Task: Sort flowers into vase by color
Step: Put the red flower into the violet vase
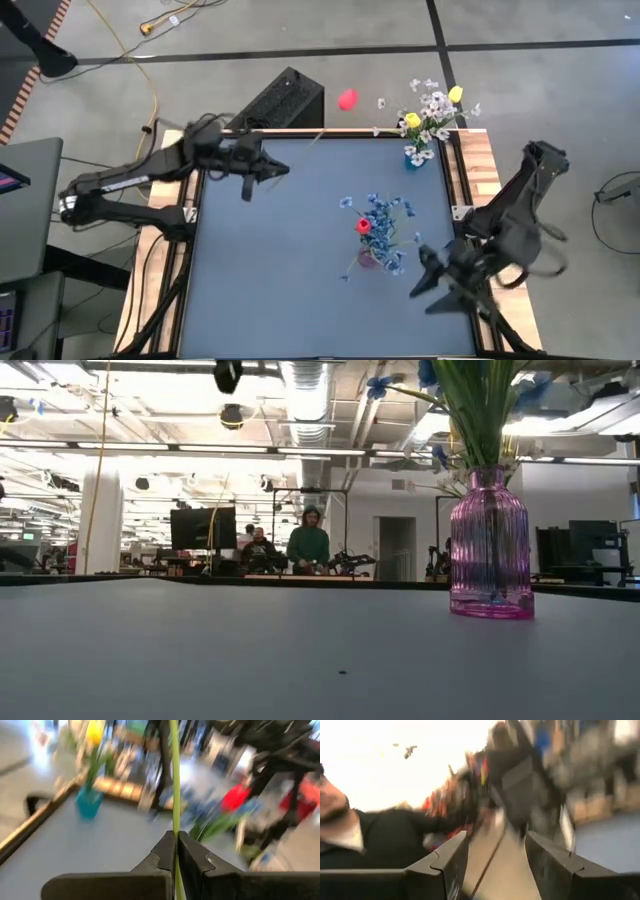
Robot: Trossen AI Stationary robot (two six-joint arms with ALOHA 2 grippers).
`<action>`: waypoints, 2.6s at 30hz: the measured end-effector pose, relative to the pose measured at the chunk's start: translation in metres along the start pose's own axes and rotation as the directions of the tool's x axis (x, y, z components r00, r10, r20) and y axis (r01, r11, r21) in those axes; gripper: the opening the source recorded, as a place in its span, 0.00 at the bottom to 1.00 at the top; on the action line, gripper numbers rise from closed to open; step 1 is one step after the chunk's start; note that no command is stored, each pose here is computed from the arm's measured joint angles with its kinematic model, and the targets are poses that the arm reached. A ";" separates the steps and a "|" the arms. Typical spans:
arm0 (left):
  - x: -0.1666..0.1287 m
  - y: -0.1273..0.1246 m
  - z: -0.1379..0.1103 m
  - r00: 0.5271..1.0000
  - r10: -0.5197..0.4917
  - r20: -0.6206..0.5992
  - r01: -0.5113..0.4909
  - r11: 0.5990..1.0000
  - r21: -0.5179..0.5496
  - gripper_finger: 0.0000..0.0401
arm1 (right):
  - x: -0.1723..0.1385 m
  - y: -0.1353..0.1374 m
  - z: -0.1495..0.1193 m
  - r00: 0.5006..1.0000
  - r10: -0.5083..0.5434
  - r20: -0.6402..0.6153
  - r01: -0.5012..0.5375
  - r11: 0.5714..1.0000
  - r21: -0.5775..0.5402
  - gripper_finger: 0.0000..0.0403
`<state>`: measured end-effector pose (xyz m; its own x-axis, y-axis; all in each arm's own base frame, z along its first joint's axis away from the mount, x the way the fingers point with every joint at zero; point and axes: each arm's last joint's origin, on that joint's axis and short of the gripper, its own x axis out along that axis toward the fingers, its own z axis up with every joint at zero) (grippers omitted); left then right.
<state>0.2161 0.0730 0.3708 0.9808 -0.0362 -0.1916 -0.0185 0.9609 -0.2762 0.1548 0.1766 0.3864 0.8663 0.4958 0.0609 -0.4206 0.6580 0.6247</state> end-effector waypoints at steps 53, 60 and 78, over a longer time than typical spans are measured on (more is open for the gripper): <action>0.104 -0.093 -0.023 0.944 -0.212 0.252 0.213 0.977 0.022 0.00 | 0.031 -0.111 0.133 0.900 -0.284 0.329 0.416 0.786 -0.457 0.27; 0.104 -0.093 -0.023 0.944 -0.212 0.254 0.213 0.977 0.025 0.00 | 0.026 -0.108 0.134 0.899 -0.286 0.331 0.422 0.769 -0.480 0.06; 0.091 -0.075 -0.023 0.982 -0.137 0.128 0.137 0.991 0.007 0.44 | -0.051 0.000 0.117 0.952 0.124 0.279 -0.002 0.915 -0.403 0.08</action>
<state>0.3018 -0.0082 0.3526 0.9908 -0.1321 -0.0297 0.1177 0.9488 -0.2932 0.1422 0.0851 0.4748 0.8478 0.3960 0.3526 -0.4949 0.8297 0.2581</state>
